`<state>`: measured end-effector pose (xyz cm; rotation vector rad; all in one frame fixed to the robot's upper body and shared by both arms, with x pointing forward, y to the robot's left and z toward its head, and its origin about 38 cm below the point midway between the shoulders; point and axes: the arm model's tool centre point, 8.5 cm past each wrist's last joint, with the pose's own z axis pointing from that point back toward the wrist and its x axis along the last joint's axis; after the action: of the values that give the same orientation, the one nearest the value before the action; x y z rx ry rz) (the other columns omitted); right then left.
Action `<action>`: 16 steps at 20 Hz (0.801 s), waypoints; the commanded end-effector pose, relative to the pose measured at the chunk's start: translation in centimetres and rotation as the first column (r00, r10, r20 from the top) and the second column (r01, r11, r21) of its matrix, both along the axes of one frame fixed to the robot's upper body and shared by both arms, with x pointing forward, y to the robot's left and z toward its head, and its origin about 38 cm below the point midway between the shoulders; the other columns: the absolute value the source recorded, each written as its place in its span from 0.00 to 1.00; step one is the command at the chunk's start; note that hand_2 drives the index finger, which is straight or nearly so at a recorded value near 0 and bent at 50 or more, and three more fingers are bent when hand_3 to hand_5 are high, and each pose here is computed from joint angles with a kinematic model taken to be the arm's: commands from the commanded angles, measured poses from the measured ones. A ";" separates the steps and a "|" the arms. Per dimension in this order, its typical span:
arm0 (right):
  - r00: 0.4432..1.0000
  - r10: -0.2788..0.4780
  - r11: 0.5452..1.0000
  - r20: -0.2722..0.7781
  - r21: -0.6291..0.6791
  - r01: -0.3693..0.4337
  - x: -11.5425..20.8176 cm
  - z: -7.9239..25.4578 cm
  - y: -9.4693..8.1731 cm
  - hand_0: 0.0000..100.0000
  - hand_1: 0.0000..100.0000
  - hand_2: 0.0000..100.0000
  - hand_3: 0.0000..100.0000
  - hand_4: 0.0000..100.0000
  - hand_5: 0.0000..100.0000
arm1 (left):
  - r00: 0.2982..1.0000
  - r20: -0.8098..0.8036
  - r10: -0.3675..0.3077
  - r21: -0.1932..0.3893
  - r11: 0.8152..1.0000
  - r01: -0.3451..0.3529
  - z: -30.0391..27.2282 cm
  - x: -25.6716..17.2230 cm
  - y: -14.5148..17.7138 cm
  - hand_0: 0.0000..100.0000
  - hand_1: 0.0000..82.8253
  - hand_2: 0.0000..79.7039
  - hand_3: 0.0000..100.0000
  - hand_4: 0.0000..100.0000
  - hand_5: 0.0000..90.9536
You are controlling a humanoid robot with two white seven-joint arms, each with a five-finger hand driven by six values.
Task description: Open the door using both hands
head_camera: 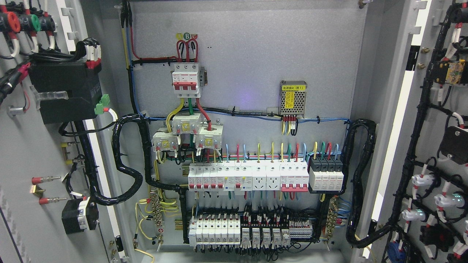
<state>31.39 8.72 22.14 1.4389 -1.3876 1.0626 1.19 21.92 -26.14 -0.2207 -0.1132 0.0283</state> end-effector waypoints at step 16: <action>0.889 -0.448 0.891 -0.092 0.027 0.452 9.1 -2.9 -12.0 0.38 0.00 0.00 0.00 0.00 0.00 | 1.000 -0.025 -0.008 -0.001 1.000 0.008 0.0 -1.3 -0.1 0.00 0.00 0.00 0.00 0.00 0.00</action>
<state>37.11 3.37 21.13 1.2590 -1.5303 0.8127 1.18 21.92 -26.14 -0.2210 -0.1128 0.0248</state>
